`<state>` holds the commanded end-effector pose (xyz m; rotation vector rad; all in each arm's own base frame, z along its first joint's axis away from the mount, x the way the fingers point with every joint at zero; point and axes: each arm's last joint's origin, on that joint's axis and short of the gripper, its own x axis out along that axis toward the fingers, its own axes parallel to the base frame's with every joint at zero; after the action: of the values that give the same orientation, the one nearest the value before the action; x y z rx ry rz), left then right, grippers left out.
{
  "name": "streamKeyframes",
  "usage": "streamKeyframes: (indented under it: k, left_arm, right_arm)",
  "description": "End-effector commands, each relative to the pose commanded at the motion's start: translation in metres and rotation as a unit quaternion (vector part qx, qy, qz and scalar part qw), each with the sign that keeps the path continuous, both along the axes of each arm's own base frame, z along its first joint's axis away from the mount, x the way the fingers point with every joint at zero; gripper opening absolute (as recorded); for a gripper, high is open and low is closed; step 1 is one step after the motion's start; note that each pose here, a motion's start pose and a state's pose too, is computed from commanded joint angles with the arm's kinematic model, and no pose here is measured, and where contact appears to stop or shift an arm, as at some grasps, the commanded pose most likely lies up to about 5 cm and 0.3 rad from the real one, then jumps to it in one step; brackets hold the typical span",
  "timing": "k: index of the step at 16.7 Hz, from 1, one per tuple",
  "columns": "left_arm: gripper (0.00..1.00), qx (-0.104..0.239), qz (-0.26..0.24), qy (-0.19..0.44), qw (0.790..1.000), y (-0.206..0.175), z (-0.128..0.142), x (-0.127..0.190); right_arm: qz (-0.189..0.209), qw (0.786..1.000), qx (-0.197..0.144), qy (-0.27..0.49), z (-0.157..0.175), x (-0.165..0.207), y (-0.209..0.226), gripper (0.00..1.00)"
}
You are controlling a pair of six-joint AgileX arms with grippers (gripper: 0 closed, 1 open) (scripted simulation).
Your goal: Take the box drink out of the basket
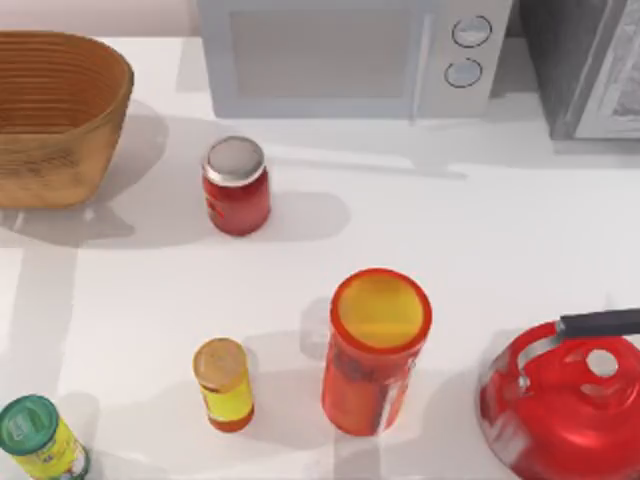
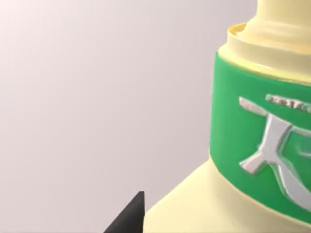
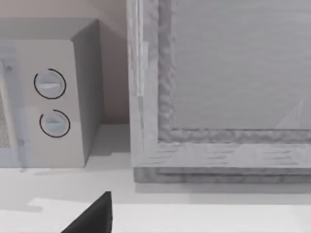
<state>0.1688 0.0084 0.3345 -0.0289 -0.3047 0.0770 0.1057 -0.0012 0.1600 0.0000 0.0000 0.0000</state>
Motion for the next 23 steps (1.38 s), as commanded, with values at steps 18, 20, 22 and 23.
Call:
streamKeyframes:
  k: [18,20,22,23]
  left_arm:
    - [0.0,0.017,-0.034,0.151,0.988,-0.01,-0.173,-0.063]
    - [0.0,0.023,-0.027,0.136,0.99,-0.012,-0.161,-0.062]
    - [0.0,0.027,-0.017,0.109,0.994,-0.017,-0.139,-0.059]
    - [0.0,0.027,-0.011,0.094,0.995,-0.021,-0.127,-0.057]
  right_arm:
    - [0.0,1.0,0.0,0.0,0.0,0.0,0.0,1.0]
    - [0.0,1.0,0.0,0.0,0.0,0.0,0.0,1.0]
    - [0.0,1.0,0.0,0.0,0.0,0.0,0.0,1.0]
    - [0.0,1.0,0.0,0.0,0.0,0.0,0.0,1.0]
